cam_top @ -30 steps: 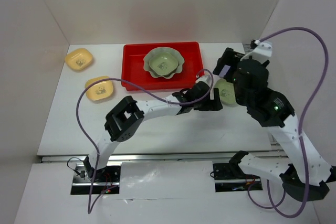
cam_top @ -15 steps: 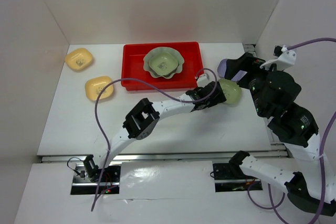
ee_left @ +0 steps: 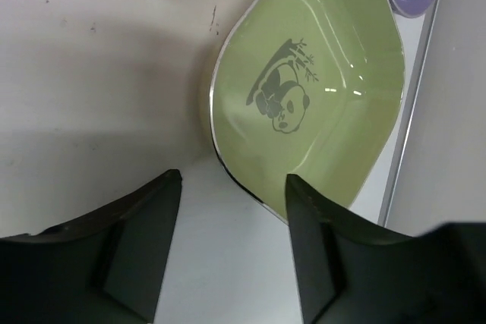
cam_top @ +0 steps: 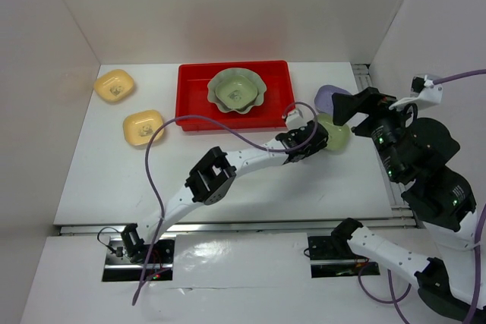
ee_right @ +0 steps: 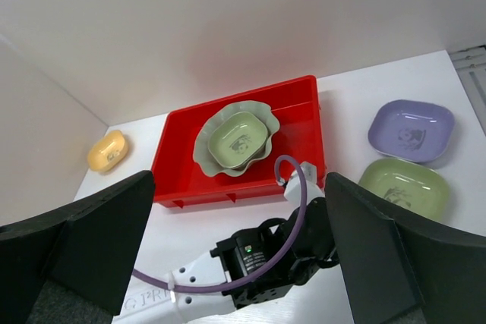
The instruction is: Place the plates into the plastic bin on the countertop
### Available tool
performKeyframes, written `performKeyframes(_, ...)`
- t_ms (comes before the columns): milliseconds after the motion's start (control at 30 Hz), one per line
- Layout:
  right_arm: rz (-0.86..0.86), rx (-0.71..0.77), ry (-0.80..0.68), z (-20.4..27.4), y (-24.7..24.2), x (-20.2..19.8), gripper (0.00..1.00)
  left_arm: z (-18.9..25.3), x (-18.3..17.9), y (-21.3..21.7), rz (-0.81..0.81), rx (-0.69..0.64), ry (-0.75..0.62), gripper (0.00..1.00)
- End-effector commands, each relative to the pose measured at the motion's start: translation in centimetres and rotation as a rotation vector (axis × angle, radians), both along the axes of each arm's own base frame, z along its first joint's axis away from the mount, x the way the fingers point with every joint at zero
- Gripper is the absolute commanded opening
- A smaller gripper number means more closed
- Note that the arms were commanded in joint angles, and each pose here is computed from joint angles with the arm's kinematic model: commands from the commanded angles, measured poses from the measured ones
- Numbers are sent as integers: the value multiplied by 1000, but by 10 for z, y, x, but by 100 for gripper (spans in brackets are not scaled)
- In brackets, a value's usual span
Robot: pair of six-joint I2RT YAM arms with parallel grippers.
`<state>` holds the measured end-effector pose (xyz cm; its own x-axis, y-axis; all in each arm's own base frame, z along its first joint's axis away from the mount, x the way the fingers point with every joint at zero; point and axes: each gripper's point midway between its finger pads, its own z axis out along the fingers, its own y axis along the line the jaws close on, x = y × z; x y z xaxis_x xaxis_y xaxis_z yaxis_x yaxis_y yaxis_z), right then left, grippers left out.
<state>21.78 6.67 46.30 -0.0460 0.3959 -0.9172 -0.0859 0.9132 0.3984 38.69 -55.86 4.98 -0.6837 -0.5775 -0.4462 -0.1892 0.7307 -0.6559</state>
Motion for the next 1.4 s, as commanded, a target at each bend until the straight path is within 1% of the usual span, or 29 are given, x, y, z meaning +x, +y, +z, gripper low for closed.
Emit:
performKeyframes(0, 22, 9, -42, 9, 0, -4, 100, -33, -1, 9, 33, 69, 34, 67)
performKeyframes(33, 22, 21, -59, 13, -2, -8, 100, -35, -1, 8, 33, 75, 37, 58)
performKeyframes(67, 22, 22, -60, 13, -2, -8, 100, -35, -1, 8, 33, 75, 37, 54)
performKeyframes(133, 22, 22, -60, 11, -3, -9, 100, -37, -2, 10, 38, 76, 45, 43)
performKeyframes(167, 22, 18, -68, 13, -6, -12, 100, -41, -3, 12, 39, 85, 50, 40)
performKeyframes(200, 22, 18, -68, 13, -6, -12, 100, -41, -3, 12, 39, 85, 50, 40)
performKeyframes(300, 21, 25, -78, 15, -8, -15, 100, -41, -3, 12, 39, 85, 50, 33)
performKeyframes(367, 21, 30, -86, 17, -8, -15, 100, -45, -4, 13, 39, 93, 55, 21)
performKeyframes(433, 21, 25, -78, 14, -7, -14, 100, -44, -8, 13, 19, 94, 65, 13)
performKeyframes(467, 21, 25, -78, 14, -7, -14, 100, -38, -8, 12, 10, 95, 56, 4)
performKeyframes(500, 21, 25, -78, 14, -7, -14, 100, -39, -12, 13, -9, 100, 67, 0)
performKeyframes(600, 21, 25, -78, 14, -7, -14, 100, -17, -23, 13, -83, 117, 43, 0)
performKeyframes(633, 21, 32, -88, 19, -9, -16, 100, 1, -33, 10, -136, 117, 9, 0)
performKeyframes(667, 21, 32, -88, 19, -9, -16, 100, 13, -33, 11, -153, 112, -18, 0)
performKeyframes(733, 32, 33, -91, 22, -6, -15, 100, 28, -44, 11, -215, 118, -50, 0)
performKeyframes(767, 47, 33, -92, 22, -4, -16, 100, 41, -46, 9, -242, 103, -66, 0)
performKeyframes(800, 62, 47, -114, 27, -3, -19, 100, 68, -46, 9, -253, 83, -102, 0)
performKeyframes(867, 88, 57, -132, 33, 2, -20, 100, 87, -44, 16, -278, 82, -115, 0)
performKeyframes(900, 96, 60, -155, 38, 0, -24, 100, 109, -34, 28, -254, 65, -128, 0)
performKeyframes(1000, 105, 59, -156, 38, 2, -24, 100, 129, -16, 55, -230, 87, -135, 0)
performKeyframes(1033, 105, 54, -148, 37, 4, -22, 100, 149, 3, 75, -191, 79, -152, 0)
performKeyframes(1067, 105, 51, -145, 34, 5, -19, 100, 148, 10, 92, -175, 113, -134, 0)
performKeyframes(1100, 106, 46, -138, 30, 7, -17, 100, 156, 21, 104, -156, 116, -147, 0)
performKeyframes(1133, 106, 56, -137, 29, 8, -15, 100, 158, 44, 135, -100, 149, -144, 0)
performKeyframes(1200, 106, 47, -123, 20, 12, -10, 100, 173, 64, 168, -63, 177, -165, 0)
performKeyframes(1233, 117, 49, -128, 20, 15, -9, 100, 170, 74, 184, -44, 201, -157, 0)
performKeyframes(1267, 117, 56, -139, 23, 15, -9, 100, 174, 93, 215, 5, 219, -155, 0)
performKeyframes(1333, 117, 48, -126, 15, 19, -4, 100, 188, 113, 244, 21, 266, -192, 0)
performKeyframes(1367, 130, 63, -136, 18, 21, -5, 100, 186, 132, 271, 58, 291, -194, 0)
